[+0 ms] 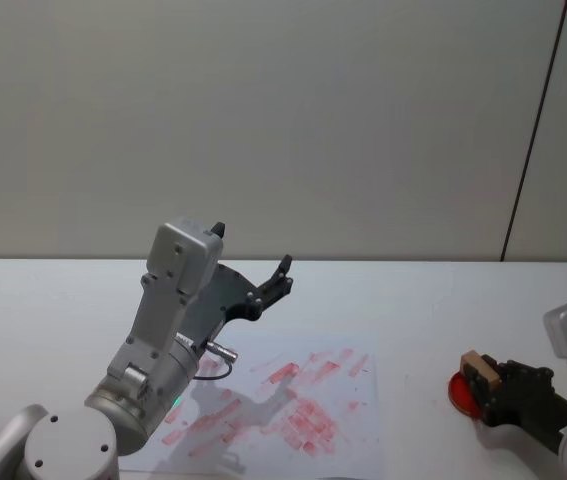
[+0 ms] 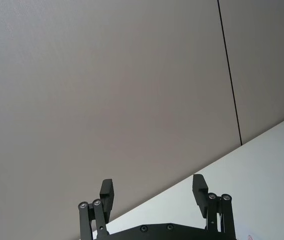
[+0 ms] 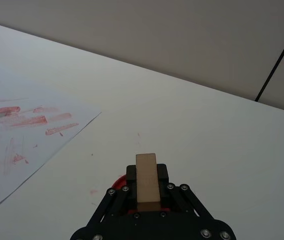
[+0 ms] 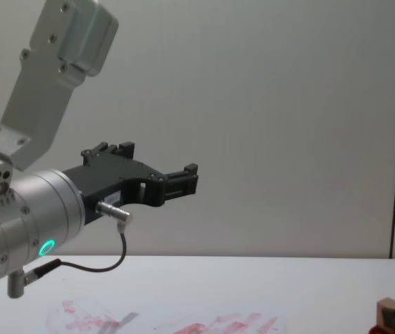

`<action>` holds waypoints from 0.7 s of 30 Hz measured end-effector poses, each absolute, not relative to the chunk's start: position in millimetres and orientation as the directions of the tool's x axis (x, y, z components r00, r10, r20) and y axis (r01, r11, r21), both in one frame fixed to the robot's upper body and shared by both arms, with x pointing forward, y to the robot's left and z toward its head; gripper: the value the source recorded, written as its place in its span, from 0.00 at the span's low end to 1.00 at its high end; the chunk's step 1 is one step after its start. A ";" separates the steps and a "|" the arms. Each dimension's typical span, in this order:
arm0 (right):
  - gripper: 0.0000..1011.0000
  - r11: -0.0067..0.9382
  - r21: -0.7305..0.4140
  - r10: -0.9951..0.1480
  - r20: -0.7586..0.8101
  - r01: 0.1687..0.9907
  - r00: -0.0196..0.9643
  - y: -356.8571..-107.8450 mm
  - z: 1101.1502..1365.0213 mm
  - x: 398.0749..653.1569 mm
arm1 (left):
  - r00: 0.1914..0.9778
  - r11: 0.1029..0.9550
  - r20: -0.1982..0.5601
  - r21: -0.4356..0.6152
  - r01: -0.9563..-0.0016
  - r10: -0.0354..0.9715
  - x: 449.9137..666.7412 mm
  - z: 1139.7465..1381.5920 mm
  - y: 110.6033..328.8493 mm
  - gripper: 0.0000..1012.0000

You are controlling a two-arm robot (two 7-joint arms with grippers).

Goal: Use the one hand to pick up the stamp and affix it onto the A4 paper.

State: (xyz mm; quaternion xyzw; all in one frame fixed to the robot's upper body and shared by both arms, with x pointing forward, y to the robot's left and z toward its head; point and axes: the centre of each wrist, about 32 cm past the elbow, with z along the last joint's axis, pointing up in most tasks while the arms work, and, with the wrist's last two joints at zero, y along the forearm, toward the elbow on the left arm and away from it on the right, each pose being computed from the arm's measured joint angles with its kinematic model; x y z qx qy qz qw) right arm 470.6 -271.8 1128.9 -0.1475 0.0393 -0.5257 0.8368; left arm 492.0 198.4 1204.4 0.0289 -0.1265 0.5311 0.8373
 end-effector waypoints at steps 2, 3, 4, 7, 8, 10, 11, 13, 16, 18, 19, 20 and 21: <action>0.22 0.402 -0.292 -0.892 0.089 0.868 0.443 -272.4 1128.5 471.1 | 0.404 0.434 0.242 -0.086 -0.897 0.882 492.0 1204.4 198.4 0.99; 0.22 0.402 -0.293 -0.892 0.088 0.867 0.443 -272.5 1128.4 471.2 | 0.404 0.434 0.242 -0.086 -0.897 0.882 492.0 1204.4 198.4 0.99; 0.23 0.401 -0.295 -0.892 0.088 0.867 0.443 -272.7 1128.4 471.3 | 0.404 0.434 0.242 -0.086 -0.897 0.882 492.0 1204.4 198.4 0.99; 0.32 0.400 -0.299 -0.893 0.087 0.866 0.442 -273.0 1128.3 472.0 | 0.404 0.434 0.242 -0.086 -0.897 0.882 492.0 1204.4 198.4 0.99; 0.34 0.400 -0.300 -0.893 0.087 0.866 0.442 -273.1 1128.2 472.1 | 0.404 0.434 0.242 -0.086 -0.897 0.882 492.0 1204.4 198.4 0.99; 0.40 0.399 -0.301 -0.893 0.086 0.866 0.441 -273.2 1128.3 472.4 | 0.404 0.434 0.242 -0.086 -0.897 0.882 492.0 1204.4 198.4 0.99; 0.47 0.399 -0.302 -0.893 0.086 0.866 0.441 -273.3 1128.3 472.5 | 0.404 0.434 0.242 -0.086 -0.897 0.882 492.0 1204.4 198.4 0.99; 0.53 0.398 -0.301 -0.894 0.085 0.866 0.440 -273.4 1128.5 472.8 | 0.404 0.434 0.242 -0.086 -0.897 0.882 492.0 1204.4 198.4 0.99; 0.62 0.397 -0.300 -0.895 0.083 0.867 0.438 -273.6 1128.7 472.8 | 0.404 0.434 0.243 -0.086 -0.897 0.882 492.0 1204.4 198.4 0.99; 0.69 0.397 -0.294 -0.896 0.083 0.869 0.437 -273.5 1129.7 472.9 | 0.404 0.434 0.242 -0.086 -0.897 0.882 492.0 1204.4 198.4 0.99; 0.73 0.397 -0.291 -0.896 0.083 0.870 0.437 -273.3 1130.3 472.9 | 0.404 0.434 0.242 -0.086 -0.897 0.882 492.0 1204.4 198.4 0.99; 0.74 0.397 -0.288 -0.896 0.083 0.871 0.436 -273.2 1130.8 472.8 | 0.404 0.434 0.243 -0.086 -0.897 0.882 492.0 1204.4 198.4 0.99; 0.76 0.397 -0.283 -0.896 0.084 0.873 0.435 -273.1 1131.4 472.7 | 0.404 0.434 0.243 -0.086 -0.897 0.882 492.0 1204.4 198.4 0.99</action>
